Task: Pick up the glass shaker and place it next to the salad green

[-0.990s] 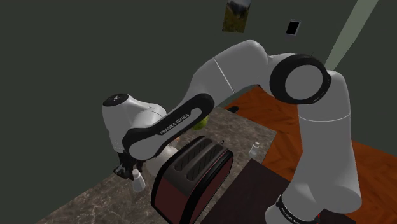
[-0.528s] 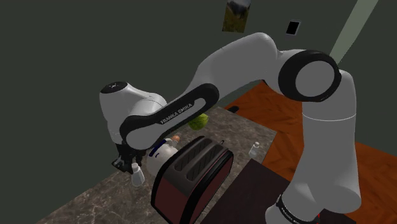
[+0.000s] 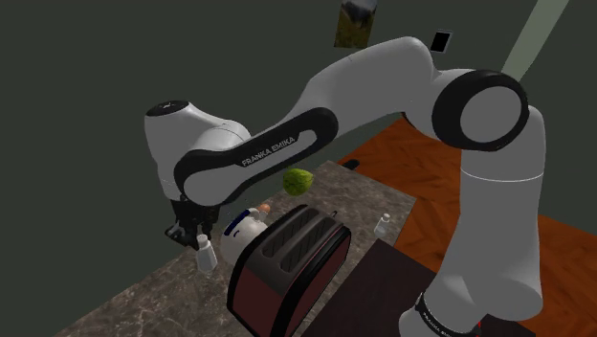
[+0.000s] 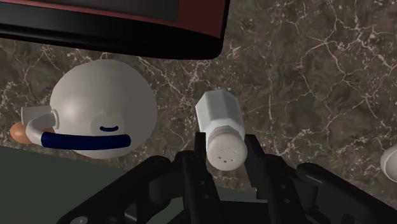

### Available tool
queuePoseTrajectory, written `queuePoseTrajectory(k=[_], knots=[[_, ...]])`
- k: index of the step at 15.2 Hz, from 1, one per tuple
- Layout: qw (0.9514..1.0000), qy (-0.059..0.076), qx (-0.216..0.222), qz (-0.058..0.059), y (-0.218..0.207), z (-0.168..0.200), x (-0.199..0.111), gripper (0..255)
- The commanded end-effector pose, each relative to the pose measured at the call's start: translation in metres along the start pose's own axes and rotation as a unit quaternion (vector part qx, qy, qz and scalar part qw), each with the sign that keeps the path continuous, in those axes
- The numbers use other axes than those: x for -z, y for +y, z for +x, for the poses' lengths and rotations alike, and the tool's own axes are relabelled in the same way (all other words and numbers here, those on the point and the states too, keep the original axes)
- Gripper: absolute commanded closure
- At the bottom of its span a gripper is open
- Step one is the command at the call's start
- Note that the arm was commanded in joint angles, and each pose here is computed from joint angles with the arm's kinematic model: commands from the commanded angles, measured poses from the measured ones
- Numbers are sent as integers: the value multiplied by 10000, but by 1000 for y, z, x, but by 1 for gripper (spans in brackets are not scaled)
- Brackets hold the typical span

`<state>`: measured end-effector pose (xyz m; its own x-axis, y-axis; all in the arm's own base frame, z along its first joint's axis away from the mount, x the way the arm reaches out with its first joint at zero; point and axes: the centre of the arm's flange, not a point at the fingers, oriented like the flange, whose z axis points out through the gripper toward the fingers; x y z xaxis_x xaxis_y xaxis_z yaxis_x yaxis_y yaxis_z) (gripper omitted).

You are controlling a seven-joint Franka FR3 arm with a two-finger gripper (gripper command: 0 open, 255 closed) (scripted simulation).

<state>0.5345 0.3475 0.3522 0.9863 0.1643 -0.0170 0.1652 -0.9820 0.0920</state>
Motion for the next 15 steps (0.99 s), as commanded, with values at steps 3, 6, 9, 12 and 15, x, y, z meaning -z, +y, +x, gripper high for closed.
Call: queuePoseTrajectory(k=[3,6,9,12,15], knots=[[10000,-2,1,0,3,-1,21,255],[10000,-2,1,0,29,-5,22,255],[10000,-2,1,0,68,-13,19,255],[10000,-2,1,0,106,-20,15,255],[10000,-2,1,0,145,-27,11,255]])
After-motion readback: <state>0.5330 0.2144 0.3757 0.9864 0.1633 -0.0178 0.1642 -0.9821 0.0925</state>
